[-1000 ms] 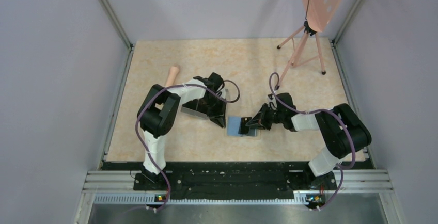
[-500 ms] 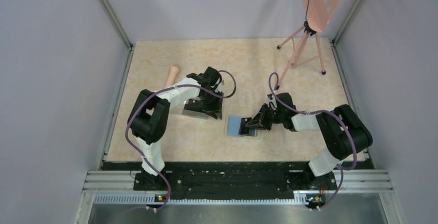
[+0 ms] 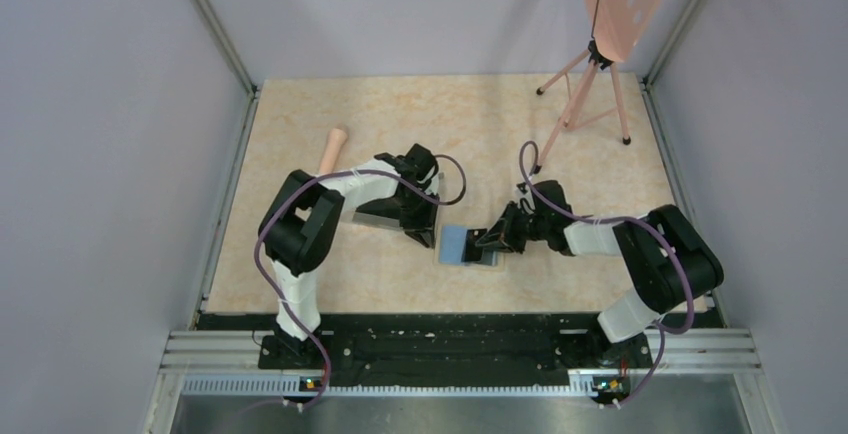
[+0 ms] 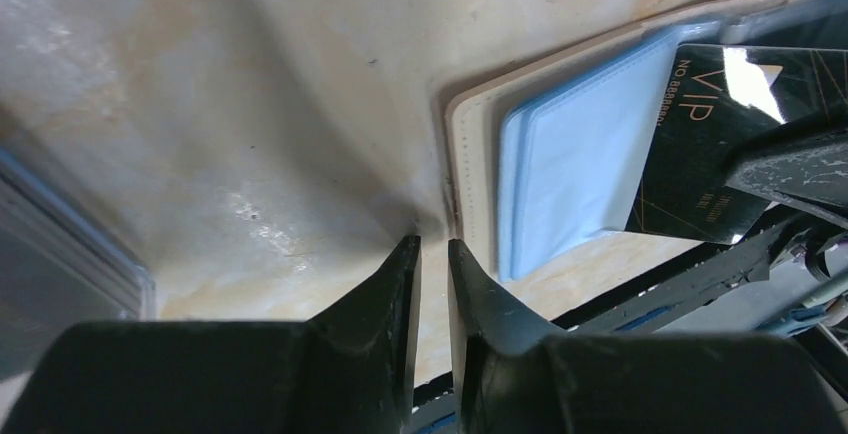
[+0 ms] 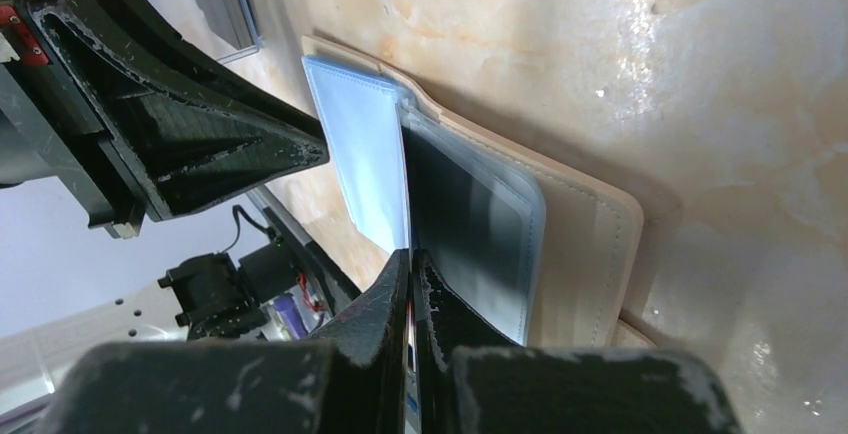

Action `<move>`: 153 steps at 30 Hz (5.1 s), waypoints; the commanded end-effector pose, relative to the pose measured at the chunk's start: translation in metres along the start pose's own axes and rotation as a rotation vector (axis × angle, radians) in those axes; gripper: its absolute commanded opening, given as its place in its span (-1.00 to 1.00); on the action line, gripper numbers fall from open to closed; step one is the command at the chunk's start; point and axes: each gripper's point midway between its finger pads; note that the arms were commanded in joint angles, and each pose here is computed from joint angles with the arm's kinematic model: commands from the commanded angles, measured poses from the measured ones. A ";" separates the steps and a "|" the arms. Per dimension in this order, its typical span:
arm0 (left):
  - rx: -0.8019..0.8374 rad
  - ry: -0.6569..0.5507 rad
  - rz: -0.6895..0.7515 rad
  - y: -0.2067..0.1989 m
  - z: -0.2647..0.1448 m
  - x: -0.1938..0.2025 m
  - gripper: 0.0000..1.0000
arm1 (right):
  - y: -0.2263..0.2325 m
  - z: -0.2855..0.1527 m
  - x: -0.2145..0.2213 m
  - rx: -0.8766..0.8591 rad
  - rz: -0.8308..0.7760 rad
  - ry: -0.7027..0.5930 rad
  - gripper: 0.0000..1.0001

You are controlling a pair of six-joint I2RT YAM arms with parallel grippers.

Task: Put the credit cards into the card holder
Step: Insert the credit card into the card holder, then turn over the card slot in the card holder.

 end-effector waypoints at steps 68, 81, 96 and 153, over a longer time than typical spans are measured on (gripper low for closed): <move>0.052 0.073 0.029 -0.014 0.012 0.003 -0.80 | 0.033 0.015 0.024 0.427 -0.334 0.051 0.61; 0.086 0.056 0.023 -0.018 0.010 -0.002 -0.80 | 0.052 -0.010 0.020 0.372 -0.357 -0.045 0.84; 0.112 0.078 0.008 -0.020 0.015 0.001 -0.82 | 0.021 -0.009 0.023 0.442 -0.395 -0.010 0.63; 0.348 -0.088 -0.110 -0.035 -0.027 -0.024 -0.24 | 0.019 0.040 0.044 0.304 -0.325 0.126 -1.00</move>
Point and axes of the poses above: each gripper's point midway between its finger pads, its own z axis out along the fingers, its own y axis along the line the jaws close on, x = y × z, and after that the axes turned 8 degrees about z, right-handed
